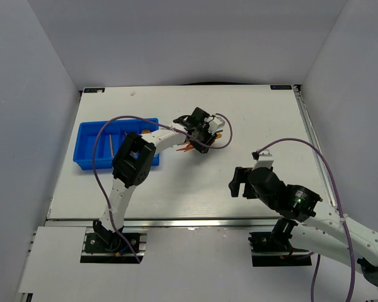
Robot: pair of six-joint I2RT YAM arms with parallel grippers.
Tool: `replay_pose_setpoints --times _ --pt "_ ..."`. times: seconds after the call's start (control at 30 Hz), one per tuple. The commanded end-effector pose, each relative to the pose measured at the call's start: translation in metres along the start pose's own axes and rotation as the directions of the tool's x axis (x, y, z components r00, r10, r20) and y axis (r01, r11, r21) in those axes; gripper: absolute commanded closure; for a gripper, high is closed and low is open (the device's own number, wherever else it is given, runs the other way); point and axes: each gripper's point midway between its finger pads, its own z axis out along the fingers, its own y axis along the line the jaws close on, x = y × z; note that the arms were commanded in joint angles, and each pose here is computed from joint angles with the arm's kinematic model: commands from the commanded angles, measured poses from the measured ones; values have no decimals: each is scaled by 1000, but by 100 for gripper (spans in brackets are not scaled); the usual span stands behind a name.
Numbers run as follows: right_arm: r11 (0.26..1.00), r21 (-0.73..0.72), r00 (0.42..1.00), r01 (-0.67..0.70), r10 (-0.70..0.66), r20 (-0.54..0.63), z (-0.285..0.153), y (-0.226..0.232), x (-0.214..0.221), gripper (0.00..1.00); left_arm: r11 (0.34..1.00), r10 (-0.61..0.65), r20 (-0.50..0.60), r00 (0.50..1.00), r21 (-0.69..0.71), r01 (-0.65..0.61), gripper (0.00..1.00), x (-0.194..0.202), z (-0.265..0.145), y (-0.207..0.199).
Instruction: Sort the eating utensils into containers
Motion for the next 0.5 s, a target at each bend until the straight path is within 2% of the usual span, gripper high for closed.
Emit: replay_pose_setpoints --times 0.0,0.1,0.17,0.3,0.47 --pt "1000 -11 1000 0 1 30 1 4 -8 11 999 44 120 992 -30 -41 52 -47 -41 -5" --pt "1000 -9 1000 1 -1 28 2 4 -8 11 996 66 146 987 -62 -57 45 -59 -55 -1" --pt "1000 -8 1000 1 -1 26 2 4 -8 11 995 80 125 989 -76 -71 45 -58 -54 3" --pt "1000 -7 1000 2 -1 31 0 3 -9 11 993 89 72 993 -89 -82 49 -48 -42 8" --pt "1000 -5 1000 6 -6 28 0 3 -9 11 991 94 60 994 -103 -87 54 -43 -35 13"
